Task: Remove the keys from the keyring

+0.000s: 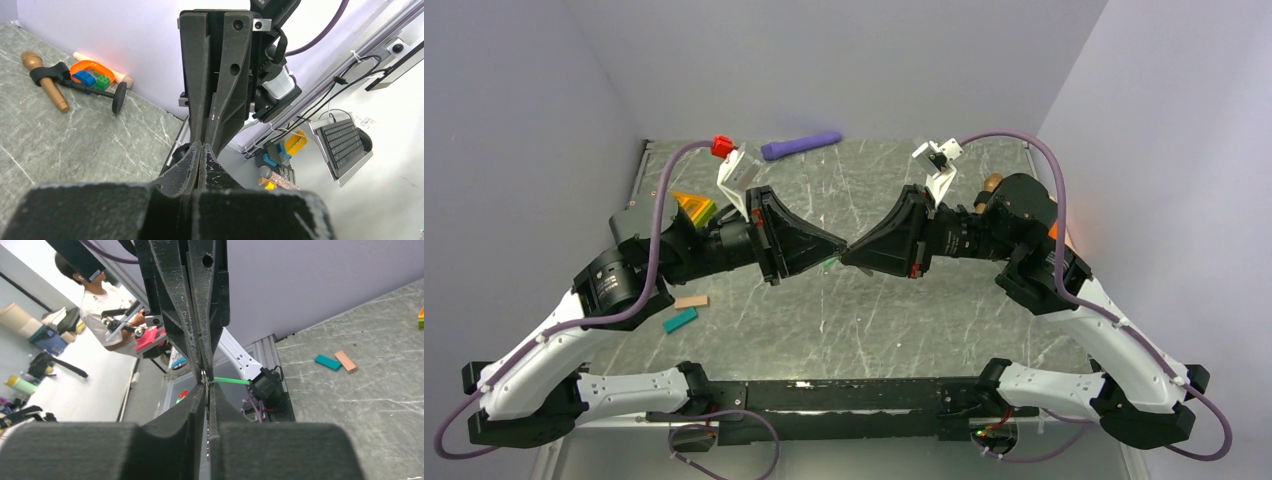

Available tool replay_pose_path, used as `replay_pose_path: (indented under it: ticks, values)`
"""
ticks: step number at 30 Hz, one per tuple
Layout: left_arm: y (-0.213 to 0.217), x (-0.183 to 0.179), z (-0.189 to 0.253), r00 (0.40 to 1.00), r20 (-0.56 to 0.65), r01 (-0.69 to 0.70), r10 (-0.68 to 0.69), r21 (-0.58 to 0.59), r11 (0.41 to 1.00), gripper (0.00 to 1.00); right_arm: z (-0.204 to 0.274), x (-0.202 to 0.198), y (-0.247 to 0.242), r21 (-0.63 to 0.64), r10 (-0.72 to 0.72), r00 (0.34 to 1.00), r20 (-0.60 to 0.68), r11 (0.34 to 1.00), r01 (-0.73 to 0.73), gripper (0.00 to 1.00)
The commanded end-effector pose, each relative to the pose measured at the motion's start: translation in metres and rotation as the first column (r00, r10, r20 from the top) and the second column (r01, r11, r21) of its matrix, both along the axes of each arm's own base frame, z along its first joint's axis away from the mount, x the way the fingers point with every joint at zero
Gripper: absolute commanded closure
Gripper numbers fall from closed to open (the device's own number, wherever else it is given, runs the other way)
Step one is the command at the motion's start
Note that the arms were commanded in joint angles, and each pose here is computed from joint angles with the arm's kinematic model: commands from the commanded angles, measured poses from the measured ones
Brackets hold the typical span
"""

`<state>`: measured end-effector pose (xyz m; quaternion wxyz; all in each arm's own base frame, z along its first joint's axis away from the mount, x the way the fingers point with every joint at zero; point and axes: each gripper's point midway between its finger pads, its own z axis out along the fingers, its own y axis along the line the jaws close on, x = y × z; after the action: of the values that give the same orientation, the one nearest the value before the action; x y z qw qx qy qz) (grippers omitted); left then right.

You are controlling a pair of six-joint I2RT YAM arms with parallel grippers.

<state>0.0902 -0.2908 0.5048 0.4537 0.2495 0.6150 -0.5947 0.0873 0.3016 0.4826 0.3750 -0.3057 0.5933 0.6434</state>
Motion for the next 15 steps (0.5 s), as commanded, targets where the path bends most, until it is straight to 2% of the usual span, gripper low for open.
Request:
replay_pose_path:
  ticks: [1, 2, 3, 8, 11, 15]
  values:
    - [0.003, -0.005, 0.01, 1.0, 0.016, 0.014, -0.014, -0.045, 0.999, 1.0, 0.019, -0.005, -0.005, 0.056, 0.002, 0.999, 0.048, 0.998, -0.005, 0.94]
    - [0.004, -0.005, 0.01, 1.0, 0.014, 0.014, -0.014, -0.05, 0.999, 1.0, 0.019, -0.006, -0.005, 0.056, 0.004, 0.999, 0.051, 0.998, -0.007, 0.99]
    - [0.004, -0.006, 0.01, 1.0, 0.013, 0.014, -0.013, -0.053, 0.998, 1.0, 0.019, -0.006, -0.005, 0.057, 0.005, 0.999, 0.052, 0.998, -0.008, 1.0]
    - [0.01, 0.001, 0.008, 0.999, -0.023, -0.044, 0.042, -0.094, 0.995, 1.0, 0.022, -0.006, -0.009, 0.076, -0.014, 0.998, 0.062, 0.997, 0.009, 1.0]
    - [0.014, 0.005, 0.009, 0.995, -0.061, -0.083, 0.073, -0.174, 0.981, 1.0, 0.023, -0.004, -0.01, 0.086, -0.029, 0.998, 0.058, 0.996, 0.024, 1.0]
    - [0.012, 0.01, 0.005, 0.988, -0.094, -0.14, 0.124, -0.188, 0.972, 1.0, 0.029, 0.004, -0.011, 0.11, -0.078, 0.996, 0.054, 0.991, 0.072, 1.0]
